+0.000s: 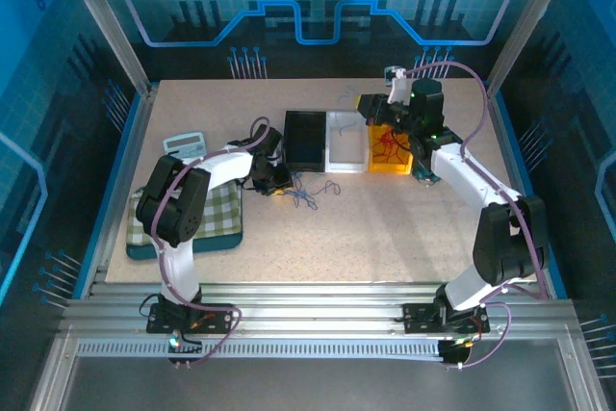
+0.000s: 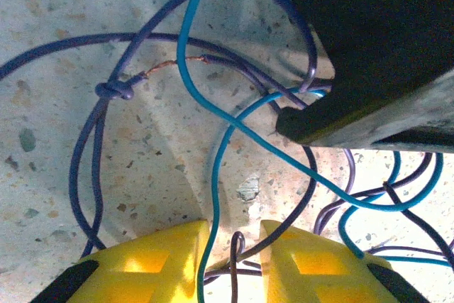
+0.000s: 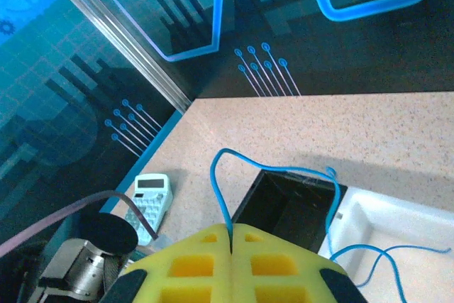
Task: Untangle the cables
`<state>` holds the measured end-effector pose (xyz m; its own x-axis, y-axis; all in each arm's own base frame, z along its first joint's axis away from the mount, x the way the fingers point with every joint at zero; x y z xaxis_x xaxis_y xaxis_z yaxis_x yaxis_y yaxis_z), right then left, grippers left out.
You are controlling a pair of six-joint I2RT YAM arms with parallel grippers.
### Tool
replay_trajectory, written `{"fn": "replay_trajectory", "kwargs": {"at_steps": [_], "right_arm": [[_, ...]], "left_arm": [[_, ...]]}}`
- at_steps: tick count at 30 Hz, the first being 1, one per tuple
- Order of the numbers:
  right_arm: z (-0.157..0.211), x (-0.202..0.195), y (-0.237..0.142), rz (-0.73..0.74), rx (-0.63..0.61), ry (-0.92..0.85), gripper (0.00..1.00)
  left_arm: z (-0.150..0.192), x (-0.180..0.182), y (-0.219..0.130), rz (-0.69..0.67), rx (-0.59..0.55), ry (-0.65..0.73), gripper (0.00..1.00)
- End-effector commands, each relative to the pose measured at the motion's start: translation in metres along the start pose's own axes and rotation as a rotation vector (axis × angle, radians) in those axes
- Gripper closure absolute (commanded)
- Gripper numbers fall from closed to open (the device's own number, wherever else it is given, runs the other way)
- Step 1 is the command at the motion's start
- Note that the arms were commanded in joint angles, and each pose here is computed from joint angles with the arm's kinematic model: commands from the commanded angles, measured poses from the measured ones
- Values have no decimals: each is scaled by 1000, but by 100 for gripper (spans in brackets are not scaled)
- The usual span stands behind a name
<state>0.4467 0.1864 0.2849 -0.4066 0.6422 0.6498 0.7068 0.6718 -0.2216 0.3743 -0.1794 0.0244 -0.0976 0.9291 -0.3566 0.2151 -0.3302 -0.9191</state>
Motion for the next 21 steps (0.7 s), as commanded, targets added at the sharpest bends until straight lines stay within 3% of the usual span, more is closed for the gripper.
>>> {"fn": "replay_trajectory", "kwargs": {"at_steps": [1, 9, 21], "right_arm": [[16, -10, 4, 48, 36, 7, 97], [60, -51, 21, 159, 140, 107, 98], [99, -86, 58, 178, 205, 243, 96]], "left_arm": [[7, 24, 8, -99, 20, -6, 72], [8, 24, 6, -108, 12, 0, 72], [6, 22, 6, -109, 10, 11, 71]]}}
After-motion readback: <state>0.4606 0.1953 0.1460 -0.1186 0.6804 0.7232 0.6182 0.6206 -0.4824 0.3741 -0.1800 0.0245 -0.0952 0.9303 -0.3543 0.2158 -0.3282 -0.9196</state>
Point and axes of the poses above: each hand's point on the last joint's axis, 136 mm out from that joint toward the fingers, its own y axis out along the fingers, its own x axis along the line the jaws close on, z = x × y, the point moved 1 cm from there along -y, back along the fingers, and after that the axes turned 9 degrees about y, right-handed, at the moved point
